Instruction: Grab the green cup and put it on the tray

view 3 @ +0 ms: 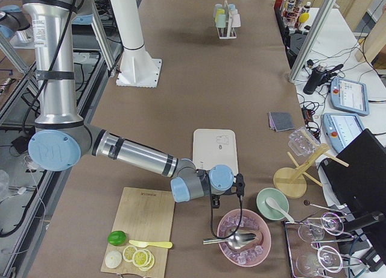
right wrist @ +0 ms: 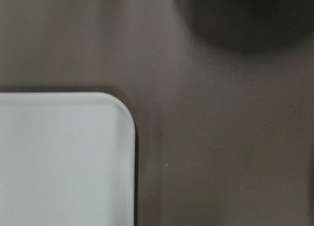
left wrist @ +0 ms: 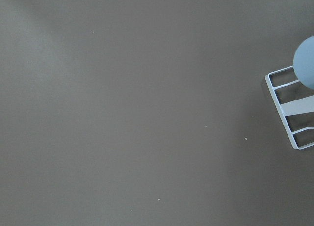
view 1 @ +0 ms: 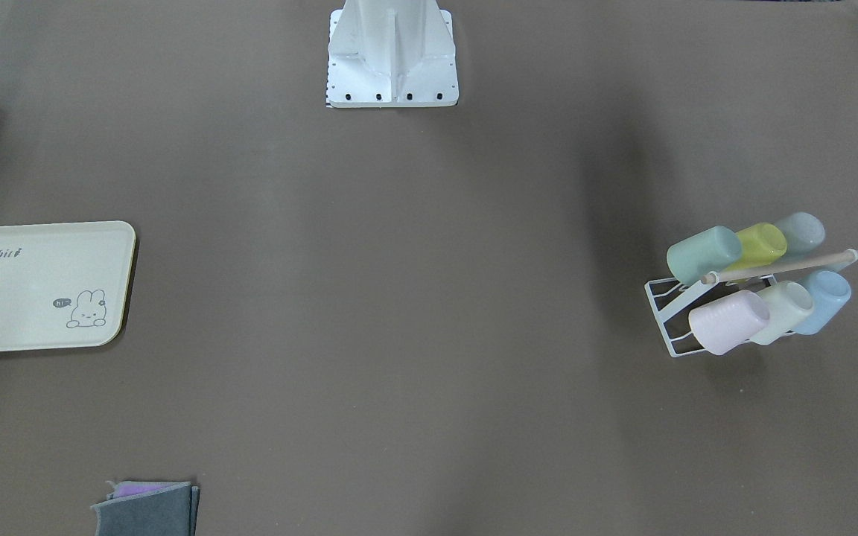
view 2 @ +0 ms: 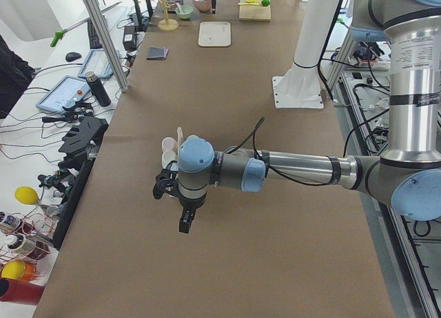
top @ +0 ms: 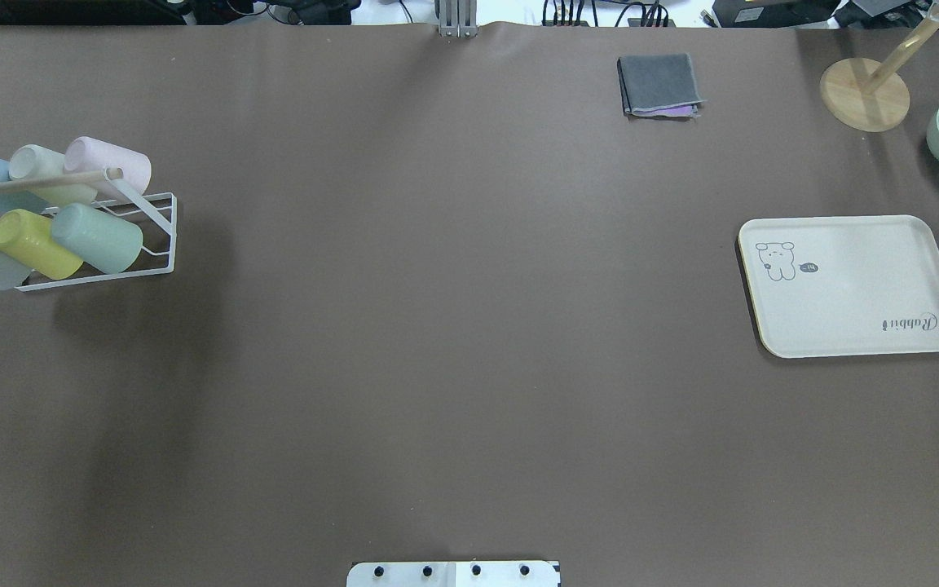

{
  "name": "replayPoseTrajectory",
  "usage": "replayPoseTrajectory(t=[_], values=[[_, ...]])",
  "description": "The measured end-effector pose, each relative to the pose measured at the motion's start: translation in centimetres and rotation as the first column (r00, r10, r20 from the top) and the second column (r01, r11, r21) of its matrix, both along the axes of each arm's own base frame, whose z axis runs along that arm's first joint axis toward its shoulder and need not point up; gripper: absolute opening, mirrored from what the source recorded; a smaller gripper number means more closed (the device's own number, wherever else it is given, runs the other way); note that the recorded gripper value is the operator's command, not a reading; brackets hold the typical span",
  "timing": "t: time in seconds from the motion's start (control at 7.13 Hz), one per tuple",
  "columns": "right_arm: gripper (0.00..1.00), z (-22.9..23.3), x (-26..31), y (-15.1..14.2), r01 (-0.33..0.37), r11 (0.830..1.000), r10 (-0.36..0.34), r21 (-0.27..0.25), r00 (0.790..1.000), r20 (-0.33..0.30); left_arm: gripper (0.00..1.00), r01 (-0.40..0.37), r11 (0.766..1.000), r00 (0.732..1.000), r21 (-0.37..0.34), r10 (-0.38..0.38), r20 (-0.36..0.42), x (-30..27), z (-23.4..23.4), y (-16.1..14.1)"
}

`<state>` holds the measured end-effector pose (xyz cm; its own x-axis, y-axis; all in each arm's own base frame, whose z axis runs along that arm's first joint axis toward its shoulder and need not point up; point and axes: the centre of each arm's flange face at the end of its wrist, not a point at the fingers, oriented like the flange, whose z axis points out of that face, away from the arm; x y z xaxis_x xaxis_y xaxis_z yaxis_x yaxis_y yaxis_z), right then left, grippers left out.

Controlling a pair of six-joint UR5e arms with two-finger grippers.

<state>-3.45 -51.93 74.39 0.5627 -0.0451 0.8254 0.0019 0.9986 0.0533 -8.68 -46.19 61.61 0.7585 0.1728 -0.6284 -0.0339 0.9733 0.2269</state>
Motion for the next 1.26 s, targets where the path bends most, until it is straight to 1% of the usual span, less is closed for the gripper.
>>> replayPoseTrajectory(t=[0.28, 0.56, 0.7, 0.84, 0.98, 1.12, 1.26], values=[[0.98, -1.4, -1.4, -2.1, -0.022, 1.000, 0.022, -0.019, 1.000, 0.001, 0.98, 0.003, 1.000, 1.000, 0.004, -0.003, -0.001, -0.1, -0.4, -0.1], [0.98, -1.8, -3.3, -2.2, -0.039, 0.999, 0.039, -0.024, 0.999, 0.007, 0.98, 0.011, 1.000, 1.000, 0.007, -0.011, -0.001, -0.5, -1.5, -0.4], [0.96, -1.2, -4.2, -1.7, -0.049, 0.999, 0.049, -0.019, 0.999, 0.007, 0.98, 0.013, 1.000, 1.000, 0.022, -0.013, 0.002, -0.6, -3.6, -0.5], [0.85, -0.6, -5.1, -1.1, -0.058, 0.998, 0.058, -0.019, 0.998, 0.011, 0.98, 0.014, 0.999, 1.000, 0.030, -0.014, 0.006, -0.7, -7.1, -0.5], [0.67, -0.5, -5.8, -0.8, -0.064, 0.998, 0.064, -0.025, 0.998, 0.016, 0.98, 0.012, 0.999, 1.000, 0.037, -0.012, 0.011, -0.6, -11.3, -0.5], [0.51, -0.6, -6.3, -0.7, -0.064, 0.998, 0.065, -0.027, 0.998, 0.020, 0.98, 0.006, 0.999, 1.000, 0.041, -0.006, 0.014, -0.3, -14.9, -0.2], [0.41, -0.5, -6.5, -0.5, -0.063, 0.998, 0.064, -0.029, 0.998, 0.021, 0.98, -0.007, 0.999, 1.000, 0.043, 0.007, 0.016, 0.3, -17.8, 0.6]])
